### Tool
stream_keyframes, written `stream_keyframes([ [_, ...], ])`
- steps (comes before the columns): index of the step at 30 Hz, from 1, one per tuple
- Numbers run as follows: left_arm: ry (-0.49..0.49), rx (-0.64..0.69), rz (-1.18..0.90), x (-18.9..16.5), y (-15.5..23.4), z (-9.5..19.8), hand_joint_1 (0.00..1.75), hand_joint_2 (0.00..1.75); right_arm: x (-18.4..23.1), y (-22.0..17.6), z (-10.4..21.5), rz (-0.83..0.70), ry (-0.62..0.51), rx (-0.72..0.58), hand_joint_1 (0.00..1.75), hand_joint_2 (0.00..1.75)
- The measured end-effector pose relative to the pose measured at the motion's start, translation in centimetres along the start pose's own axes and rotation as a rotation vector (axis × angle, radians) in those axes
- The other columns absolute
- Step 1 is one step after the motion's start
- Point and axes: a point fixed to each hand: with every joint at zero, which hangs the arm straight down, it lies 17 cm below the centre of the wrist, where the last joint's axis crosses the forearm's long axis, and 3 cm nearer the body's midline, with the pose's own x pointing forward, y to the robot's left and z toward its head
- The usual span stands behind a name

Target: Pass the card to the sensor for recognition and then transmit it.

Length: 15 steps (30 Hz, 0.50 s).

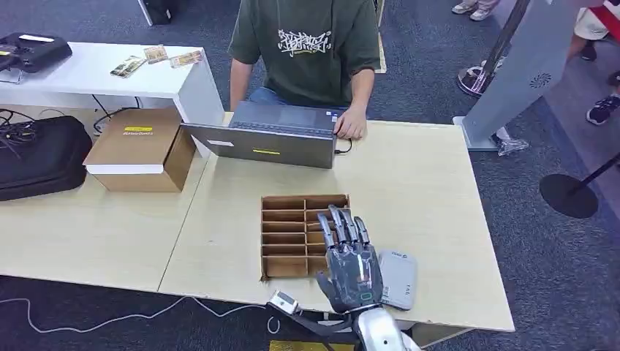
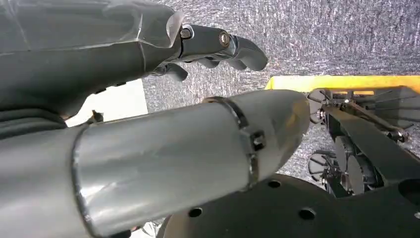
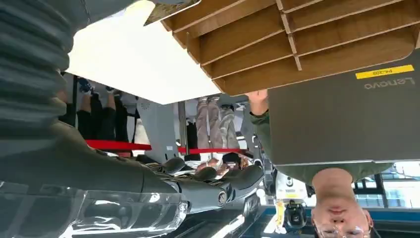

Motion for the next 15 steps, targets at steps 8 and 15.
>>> stream_keyframes([
  [8, 0.0, 0.003, 0.003, 0.0, 0.3, 0.0, 0.0, 0.0, -0.9, 2.2, -0.4, 0.042, 0.015, 0.05, 0.0, 1.75],
  [15, 0.0, 0.002, 0.003, 0.0, 0.4, 0.1, 0.0, 0.0, -1.7, 4.1, -0.1, 0.086, 0.041, 0.131, 0.0, 1.75],
])
